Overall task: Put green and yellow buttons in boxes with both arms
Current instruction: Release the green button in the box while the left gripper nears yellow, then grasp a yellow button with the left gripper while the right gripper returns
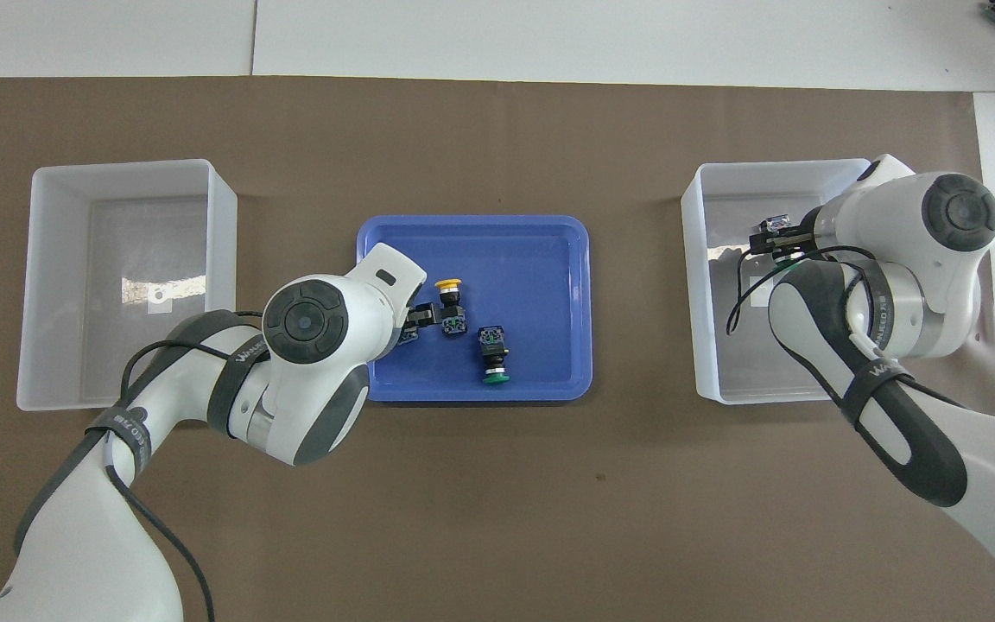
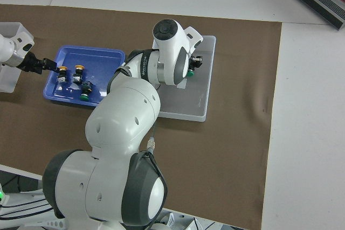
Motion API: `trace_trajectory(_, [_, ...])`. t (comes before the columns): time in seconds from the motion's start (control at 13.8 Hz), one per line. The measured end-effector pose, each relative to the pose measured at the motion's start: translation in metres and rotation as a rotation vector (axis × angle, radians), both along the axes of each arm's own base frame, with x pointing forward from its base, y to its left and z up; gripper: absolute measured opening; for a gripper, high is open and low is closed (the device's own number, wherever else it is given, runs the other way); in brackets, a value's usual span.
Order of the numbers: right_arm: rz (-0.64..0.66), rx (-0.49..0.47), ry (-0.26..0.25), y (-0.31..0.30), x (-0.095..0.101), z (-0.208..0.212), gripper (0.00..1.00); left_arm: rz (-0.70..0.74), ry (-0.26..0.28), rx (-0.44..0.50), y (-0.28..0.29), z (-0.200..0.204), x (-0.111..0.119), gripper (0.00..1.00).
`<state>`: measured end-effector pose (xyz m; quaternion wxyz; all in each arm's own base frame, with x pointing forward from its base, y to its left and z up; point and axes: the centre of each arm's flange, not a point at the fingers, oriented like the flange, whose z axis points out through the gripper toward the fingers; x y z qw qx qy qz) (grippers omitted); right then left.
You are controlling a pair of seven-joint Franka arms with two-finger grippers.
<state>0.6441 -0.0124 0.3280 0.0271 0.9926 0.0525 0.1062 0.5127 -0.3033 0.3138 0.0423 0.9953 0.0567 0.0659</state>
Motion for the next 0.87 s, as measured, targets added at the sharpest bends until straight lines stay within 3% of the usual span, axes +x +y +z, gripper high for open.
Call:
trace_trajectory(0.07, [0.003, 0.002, -0.015, 0.002, 0.0, 0.013, 1.0, 0.003, -0.002, -0.001, -0.002, -0.004, 0.0, 0.84])
trace_trajectory(0.22, [0.005, 0.009, -0.025, 0.008, -0.004, 0.045, 1.0, 0.001, 0.004, 0.003, -0.004, -0.01, -0.001, 0.77])
trace_trajectory(0.43, [-0.03, 0.03, 0.001, 0.032, -0.014, 0.094, 1.0, -0.004, 0.009, 0.006, -0.008, -0.013, -0.004, 0.41])
trace_trajectory(0.65, [-0.036, 0.048, 0.023, 0.081, -0.029, 0.121, 1.0, 0.0, 0.0, 0.003, -0.007, -0.009, -0.001, 0.41])
trace_trajectory(0.87, [0.014, 0.058, 0.033, 0.137, -0.039, 0.121, 1.0, 0.021, -0.044, -0.015, 0.002, 0.021, 0.009, 0.41])
